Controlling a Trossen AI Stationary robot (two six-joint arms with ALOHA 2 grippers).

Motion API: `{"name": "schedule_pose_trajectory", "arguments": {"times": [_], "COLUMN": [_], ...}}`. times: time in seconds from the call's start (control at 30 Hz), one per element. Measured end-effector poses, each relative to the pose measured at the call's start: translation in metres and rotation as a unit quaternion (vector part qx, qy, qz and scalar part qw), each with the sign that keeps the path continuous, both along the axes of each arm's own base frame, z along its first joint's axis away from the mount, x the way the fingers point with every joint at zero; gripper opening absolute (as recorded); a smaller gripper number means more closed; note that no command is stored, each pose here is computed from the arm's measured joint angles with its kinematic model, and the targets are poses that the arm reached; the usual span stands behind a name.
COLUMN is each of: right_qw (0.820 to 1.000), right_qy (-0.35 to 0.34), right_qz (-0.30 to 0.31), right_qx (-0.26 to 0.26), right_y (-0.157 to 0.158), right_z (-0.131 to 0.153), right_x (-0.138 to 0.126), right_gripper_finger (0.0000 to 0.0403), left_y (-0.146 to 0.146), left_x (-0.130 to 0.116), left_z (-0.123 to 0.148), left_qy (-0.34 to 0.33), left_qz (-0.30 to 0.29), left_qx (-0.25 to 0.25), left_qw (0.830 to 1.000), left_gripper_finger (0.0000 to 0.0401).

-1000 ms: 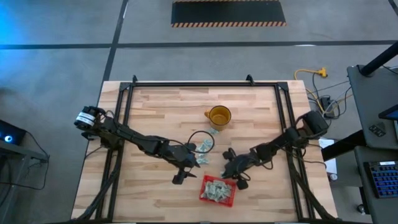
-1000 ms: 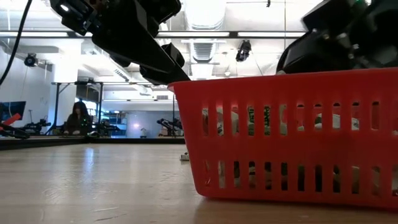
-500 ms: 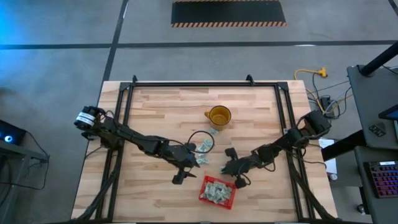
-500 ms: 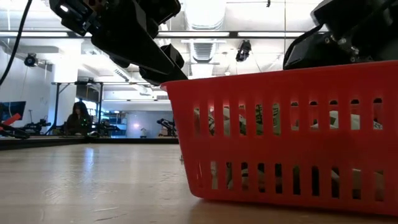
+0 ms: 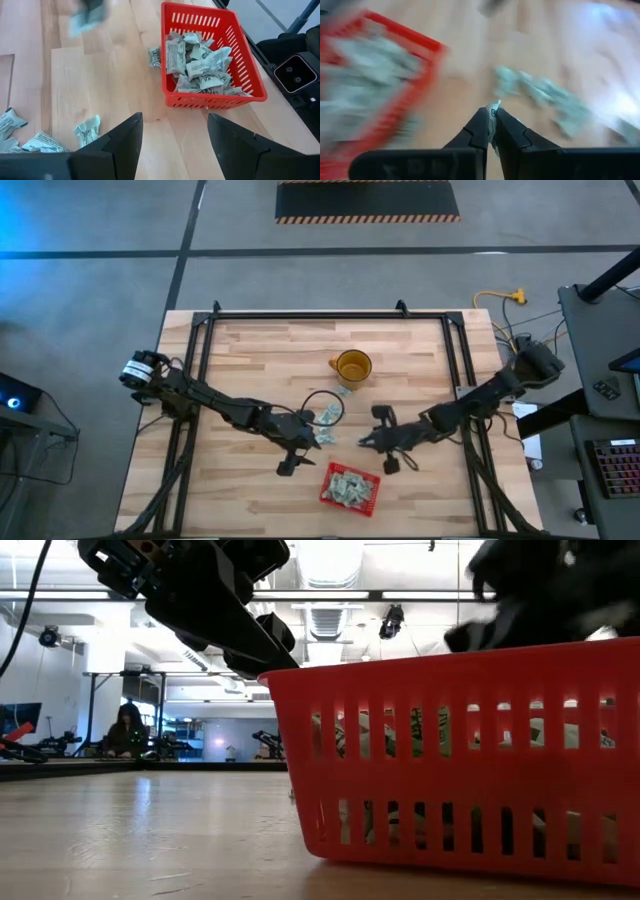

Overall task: Pick and place Stevia / Truvia into bins
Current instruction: Put the stevia packet into the bin

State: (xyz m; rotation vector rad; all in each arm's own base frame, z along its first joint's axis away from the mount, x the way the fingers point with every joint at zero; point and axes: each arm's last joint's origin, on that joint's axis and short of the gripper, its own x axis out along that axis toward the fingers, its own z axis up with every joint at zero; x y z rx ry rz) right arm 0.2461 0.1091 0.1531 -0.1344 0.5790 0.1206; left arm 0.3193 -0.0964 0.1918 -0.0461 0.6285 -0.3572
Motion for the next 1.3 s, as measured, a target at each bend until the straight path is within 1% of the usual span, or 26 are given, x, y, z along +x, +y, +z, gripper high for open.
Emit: {"name": "schedule_pose_trajectory", "arguments": {"times": [0.07,0.13,0.23,0.3,0.47,0.53,0.63,0.77,0.93,1.0,1.07,1.17,1.23,1.3], "right_qw": [0.999,0.994,0.983,0.978,0.976,0.972,0.967,0.961,0.962,0.964,0.969,0.980,0.986,0.989], "right_qy": [-0.010,-0.036,-0.064,-0.067,-0.038,-0.026,-0.014,0.006,0.041,0.047,0.040,0.026,0.040,0.041], "right_qz": [0.043,0.086,0.144,0.168,0.177,0.190,0.208,0.224,0.220,0.225,0.212,0.174,0.150,0.130], "right_qx": [0.030,0.062,0.090,0.101,0.123,0.132,0.144,0.163,0.153,0.133,0.119,0.091,0.065,0.054], "right_y": [0.007,0.014,0.026,0.033,0.044,0.048,0.055,0.063,0.066,0.065,0.062,0.057,0.053,0.050], "right_z": [0.008,0.016,0.022,0.021,0.012,0.009,0.005,0.004,0.005,0.008,0.016,0.027,0.029,0.033], "right_x": [-0.003,-0.003,-0.004,-0.003,0.004,0.009,0.018,0.028,0.032,0.032,0.031,0.029,0.023,0.020], "right_gripper_finger": [0.0014,0.0014,0.0013,0.0013,0.0014,0.0020,0.0042,0.0083,0.0140,0.0161,0.0176,0.0186,0.0185,0.0182], "left_y": [0.000,0.000,0.001,0.001,0.001,0.002,0.003,0.003,0.005,0.006,0.010,0.014,0.015,0.015], "left_x": [0.000,0.000,0.002,0.002,0.002,0.001,0.002,0.001,-0.002,-0.003,-0.005,-0.008,-0.006,-0.006], "left_z": [0.000,0.000,0.002,0.003,0.002,0.001,0.001,0.000,-0.005,-0.008,-0.012,-0.023,-0.031,-0.039], "left_qy": [0.000,-0.003,-0.013,-0.015,-0.017,-0.014,-0.014,-0.012,-0.003,-0.006,-0.004,0.004,0.011,0.017], "left_qz": [0.001,0.002,0.004,0.006,0.019,0.023,0.026,0.031,0.039,0.063,0.095,0.137,0.141,0.140], "left_qx": [0.001,0.000,-0.001,0.000,0.009,0.012,0.014,0.017,0.026,0.043,0.067,0.091,0.093,0.094], "left_qw": [1.000,1.000,1.000,1.000,1.000,1.000,0.999,0.999,0.999,0.997,0.993,0.986,0.986,0.986], "left_gripper_finger": [0.0206,0.0206,0.0206,0.0206,0.0206,0.0206,0.0206,0.0206,0.0206,0.0206,0.0206,0.0206,0.0206,0.0206]}}
